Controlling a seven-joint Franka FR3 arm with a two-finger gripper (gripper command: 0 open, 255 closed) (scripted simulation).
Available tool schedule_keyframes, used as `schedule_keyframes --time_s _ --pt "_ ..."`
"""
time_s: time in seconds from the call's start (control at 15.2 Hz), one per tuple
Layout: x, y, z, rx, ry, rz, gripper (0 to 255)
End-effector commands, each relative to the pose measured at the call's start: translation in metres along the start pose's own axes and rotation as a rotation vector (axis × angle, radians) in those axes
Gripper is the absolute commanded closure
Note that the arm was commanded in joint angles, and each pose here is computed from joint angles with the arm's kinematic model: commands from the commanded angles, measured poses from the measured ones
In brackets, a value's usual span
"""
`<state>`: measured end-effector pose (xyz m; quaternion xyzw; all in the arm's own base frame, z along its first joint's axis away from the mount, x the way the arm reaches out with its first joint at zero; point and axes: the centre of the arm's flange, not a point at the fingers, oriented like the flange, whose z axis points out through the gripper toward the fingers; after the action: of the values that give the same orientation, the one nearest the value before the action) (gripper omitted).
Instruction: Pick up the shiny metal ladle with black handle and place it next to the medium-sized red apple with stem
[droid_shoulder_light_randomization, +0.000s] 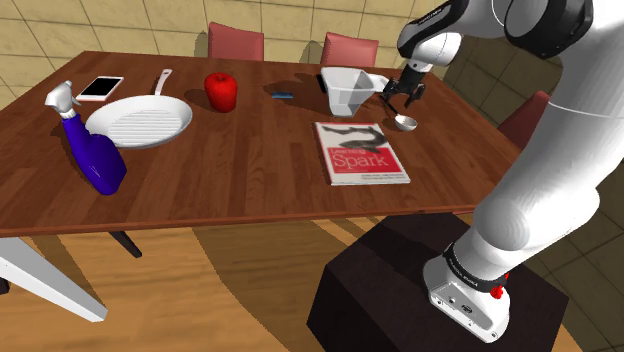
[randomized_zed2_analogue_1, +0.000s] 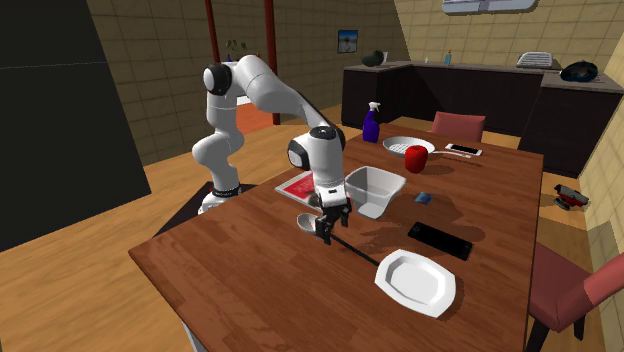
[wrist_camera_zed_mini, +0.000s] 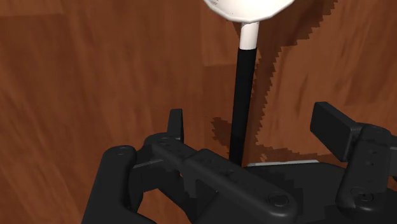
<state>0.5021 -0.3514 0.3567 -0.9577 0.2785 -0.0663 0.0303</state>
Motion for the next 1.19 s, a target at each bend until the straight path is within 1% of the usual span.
schedule_keyframes --time_s 0.0,0.13,0.66,0.73,1.12 --pt "0.000 0.000 0.010 0.000 0.000 0.001 0" --pt "0.000 0.000 0.024 0.000 0.000 0.001 0" --pt "0.000 0.000 0.024 0.000 0.000 0.001 0" --pt "0.000 0.000 0.024 0.000 0.000 0.001 255" --pt "-0.001 0.000 0.023 0.000 0.000 0.001 255"
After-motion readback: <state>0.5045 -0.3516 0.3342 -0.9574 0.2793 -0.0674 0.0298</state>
